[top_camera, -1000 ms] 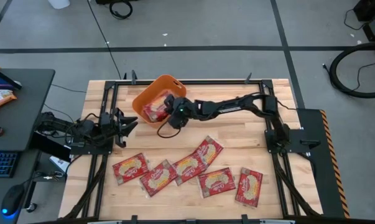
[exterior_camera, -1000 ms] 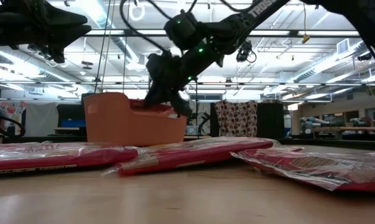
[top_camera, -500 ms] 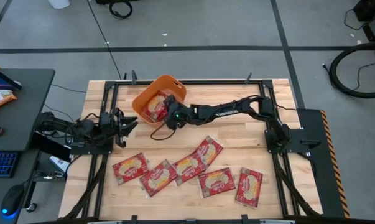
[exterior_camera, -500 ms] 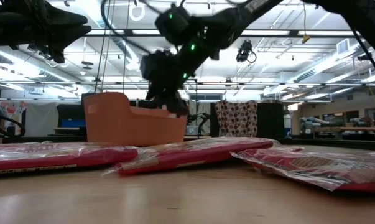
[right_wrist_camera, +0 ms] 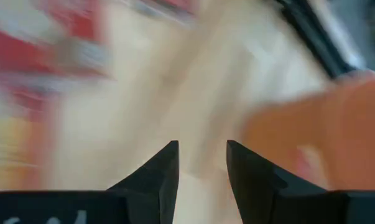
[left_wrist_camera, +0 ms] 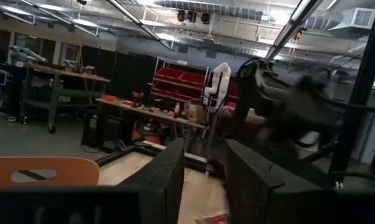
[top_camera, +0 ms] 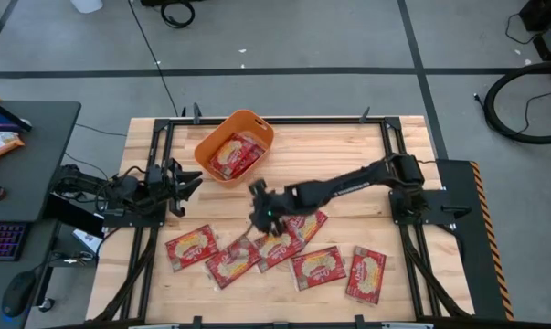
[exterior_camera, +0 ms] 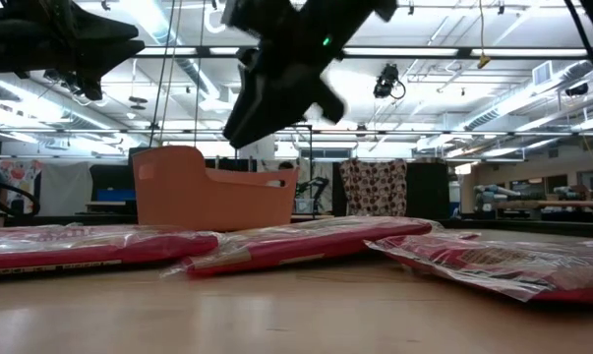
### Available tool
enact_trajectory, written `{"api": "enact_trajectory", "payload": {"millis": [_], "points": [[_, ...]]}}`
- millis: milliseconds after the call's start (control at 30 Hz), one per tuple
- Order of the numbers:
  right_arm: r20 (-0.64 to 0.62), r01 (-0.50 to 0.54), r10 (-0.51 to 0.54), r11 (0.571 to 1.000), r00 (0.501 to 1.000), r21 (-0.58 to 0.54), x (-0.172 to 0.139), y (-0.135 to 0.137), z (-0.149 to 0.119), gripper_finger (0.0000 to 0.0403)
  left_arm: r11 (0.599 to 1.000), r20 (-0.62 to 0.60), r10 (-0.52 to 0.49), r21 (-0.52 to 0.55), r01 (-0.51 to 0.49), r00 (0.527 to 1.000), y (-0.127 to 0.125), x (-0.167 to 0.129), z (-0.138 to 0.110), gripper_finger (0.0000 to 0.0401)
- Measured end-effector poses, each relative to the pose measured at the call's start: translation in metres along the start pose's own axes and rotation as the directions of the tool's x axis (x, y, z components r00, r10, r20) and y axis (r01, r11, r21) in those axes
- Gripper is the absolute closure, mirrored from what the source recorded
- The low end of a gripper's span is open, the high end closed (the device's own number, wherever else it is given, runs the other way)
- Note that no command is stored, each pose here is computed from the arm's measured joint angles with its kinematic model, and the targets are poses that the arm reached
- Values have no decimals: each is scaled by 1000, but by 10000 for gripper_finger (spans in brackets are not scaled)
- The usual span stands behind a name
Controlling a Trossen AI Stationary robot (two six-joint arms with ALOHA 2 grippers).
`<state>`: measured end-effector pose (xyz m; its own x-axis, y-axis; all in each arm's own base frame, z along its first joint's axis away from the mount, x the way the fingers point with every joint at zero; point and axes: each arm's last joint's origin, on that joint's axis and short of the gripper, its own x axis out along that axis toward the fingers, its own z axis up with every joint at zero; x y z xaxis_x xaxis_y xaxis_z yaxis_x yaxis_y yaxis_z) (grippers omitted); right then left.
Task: Sort popcorn bags into baskets
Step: Put the red popcorn bag into the orange bin
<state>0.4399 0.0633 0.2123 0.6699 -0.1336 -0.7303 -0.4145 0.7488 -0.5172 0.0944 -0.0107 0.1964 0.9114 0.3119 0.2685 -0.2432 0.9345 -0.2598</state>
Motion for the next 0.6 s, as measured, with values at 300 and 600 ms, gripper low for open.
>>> {"api": "enact_trajectory", "payload": {"millis": [300, 600], "points": [[-23, -174, 176, 981, 984, 80, -14, 64, 18, 264, 1000, -1, 0, -5, 0, 1000, 0, 0, 0, 284], [-148, -154, 162, 986, 976, 62, -18, 124, 6, 222, 1000, -4, 1, -3, -1, 1000, 0, 0, 0, 284]]}}
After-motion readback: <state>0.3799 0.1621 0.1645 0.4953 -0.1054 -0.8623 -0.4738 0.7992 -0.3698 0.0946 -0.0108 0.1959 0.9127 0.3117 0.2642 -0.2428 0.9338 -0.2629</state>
